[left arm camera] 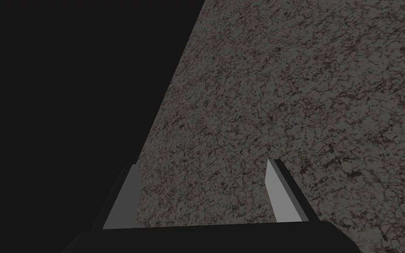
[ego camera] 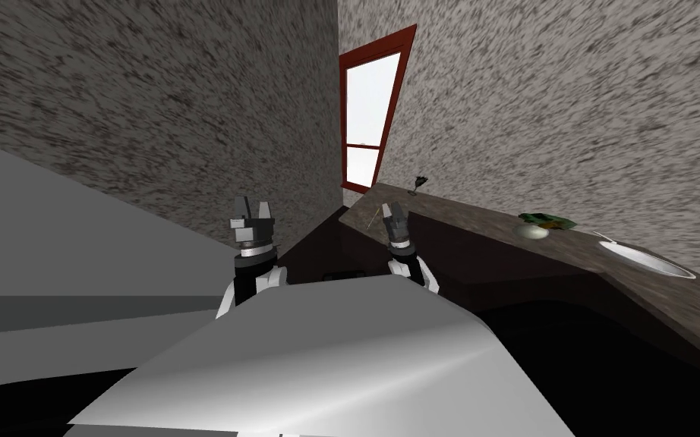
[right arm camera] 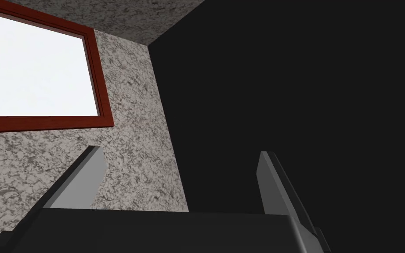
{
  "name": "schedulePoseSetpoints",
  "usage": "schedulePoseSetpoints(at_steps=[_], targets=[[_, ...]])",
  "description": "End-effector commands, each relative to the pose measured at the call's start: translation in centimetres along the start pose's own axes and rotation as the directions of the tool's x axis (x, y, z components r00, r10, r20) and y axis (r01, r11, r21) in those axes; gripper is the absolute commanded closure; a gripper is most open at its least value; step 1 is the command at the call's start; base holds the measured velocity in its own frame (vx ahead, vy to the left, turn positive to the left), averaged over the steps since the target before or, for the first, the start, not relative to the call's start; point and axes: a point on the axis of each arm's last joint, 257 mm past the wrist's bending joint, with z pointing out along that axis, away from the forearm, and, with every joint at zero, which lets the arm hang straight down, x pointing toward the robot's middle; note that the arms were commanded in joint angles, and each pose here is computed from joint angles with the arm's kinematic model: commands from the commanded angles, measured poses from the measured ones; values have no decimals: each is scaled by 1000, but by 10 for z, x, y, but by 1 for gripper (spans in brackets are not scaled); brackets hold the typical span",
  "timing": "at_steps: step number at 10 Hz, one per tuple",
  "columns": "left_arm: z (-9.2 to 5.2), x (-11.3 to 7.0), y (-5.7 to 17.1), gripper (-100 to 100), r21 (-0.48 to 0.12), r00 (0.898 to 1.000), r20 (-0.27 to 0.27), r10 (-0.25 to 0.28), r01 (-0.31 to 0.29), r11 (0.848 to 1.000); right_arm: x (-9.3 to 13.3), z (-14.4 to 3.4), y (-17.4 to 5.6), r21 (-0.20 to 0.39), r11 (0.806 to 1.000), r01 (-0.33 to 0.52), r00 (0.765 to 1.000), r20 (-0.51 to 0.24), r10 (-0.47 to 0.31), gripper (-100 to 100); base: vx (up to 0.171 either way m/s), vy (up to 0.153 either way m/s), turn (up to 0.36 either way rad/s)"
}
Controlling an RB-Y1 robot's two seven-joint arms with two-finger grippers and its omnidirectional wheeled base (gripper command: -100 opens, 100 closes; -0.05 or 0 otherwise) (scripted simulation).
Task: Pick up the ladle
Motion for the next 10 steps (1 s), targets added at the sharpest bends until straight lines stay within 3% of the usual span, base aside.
schedulePoseSetpoints(at_steps=[1, 5, 8, 10], targets=[[0, 0, 0, 0, 0, 1000, 0, 0, 0, 1000, 9, 2, 3, -13, 1000, 17, 999, -49, -18, -100, -17, 0, 69], [0, 0, 0, 0, 0, 1000, 0, 0, 0, 1000, 44, -2, 14, -68, 995, 71, 974, -211, -84, -100, -22, -5, 105], [0, 0, 0, 0, 0, 1000, 0, 0, 0, 1000, 76, -10, 21, -127, 985, 115, 928, -339, -152, -100, -27, -11, 117], [0, 0, 0, 0, 0, 1000, 0, 0, 0, 1000, 79, -15, 20, -131, 984, 121, 913, -373, -162, -100, -19, -11, 48]])
